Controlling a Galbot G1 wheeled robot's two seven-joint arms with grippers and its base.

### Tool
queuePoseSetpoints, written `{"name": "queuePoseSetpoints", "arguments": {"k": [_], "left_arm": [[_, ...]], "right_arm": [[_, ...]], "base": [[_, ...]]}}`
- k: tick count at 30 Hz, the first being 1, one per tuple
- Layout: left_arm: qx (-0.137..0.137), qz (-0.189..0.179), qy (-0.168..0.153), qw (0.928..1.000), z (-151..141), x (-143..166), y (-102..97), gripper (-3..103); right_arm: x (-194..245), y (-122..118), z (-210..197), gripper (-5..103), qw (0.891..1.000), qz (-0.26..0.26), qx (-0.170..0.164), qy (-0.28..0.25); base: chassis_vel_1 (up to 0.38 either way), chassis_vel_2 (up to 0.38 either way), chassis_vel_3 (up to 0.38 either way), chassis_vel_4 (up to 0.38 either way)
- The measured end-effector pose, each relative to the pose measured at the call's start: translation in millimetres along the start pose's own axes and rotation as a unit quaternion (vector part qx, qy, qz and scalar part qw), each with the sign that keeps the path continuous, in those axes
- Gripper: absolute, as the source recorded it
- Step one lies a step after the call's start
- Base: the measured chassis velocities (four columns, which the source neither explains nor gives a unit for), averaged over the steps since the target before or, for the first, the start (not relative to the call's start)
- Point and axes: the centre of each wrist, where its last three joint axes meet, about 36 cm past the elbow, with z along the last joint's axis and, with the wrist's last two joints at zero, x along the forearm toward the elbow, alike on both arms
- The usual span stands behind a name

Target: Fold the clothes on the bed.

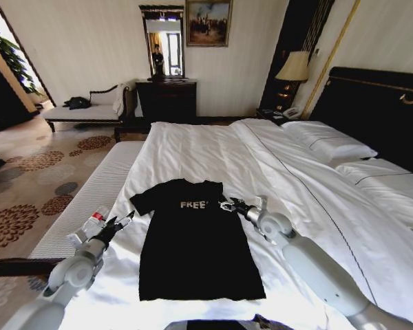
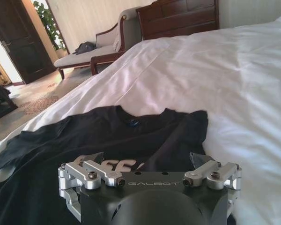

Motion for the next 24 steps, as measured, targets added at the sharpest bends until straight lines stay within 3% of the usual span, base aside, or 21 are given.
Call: {"name": "queuePoseSetpoints", "arguments": {"k": [2, 6, 7, 11, 15, 24], "left_arm": [[0.003, -0.001, 0.001, 1.0, 1, -3, 0.5, 100], [0.019, 0.004, 0.008, 0.9998, 8, -50, -6.1, 100], [0.019, 0.004, 0.008, 0.9998, 8, -50, -6.1, 100], [0.02, 0.021, 0.007, 0.9995, 1, -96, -29.7, 100], [0.021, 0.02, 0.016, 0.9994, 2, -120, -41.6, 100], [0.028, -0.003, 0.026, 0.9993, 0, -135, -29.1, 100]], "right_arm": [[3, -1, 0, 100, 1.0, 0.003, 0.0, 0.0], [35, -19, -1, 100, 0.999, 0.038, -0.005, -0.011], [35, -19, -1, 100, 0.999, 0.038, -0.005, -0.011], [57, -31, 0, 100, 0.998, 0.06, -0.013, -0.017], [68, -36, 0, 100, 0.997, 0.07, -0.019, -0.022], [76, -36, -1, 100, 0.997, 0.072, -0.025, -0.026]], "base": [[0.0, 0.0, 0.0, 0.0], [0.0, 0.0, 0.0, 0.0], [0.0, 0.0, 0.0, 0.0], [0.0, 0.0, 0.0, 0.0], [0.0, 0.0, 0.0, 0.0], [0.0, 0.0, 0.0, 0.0]]}}
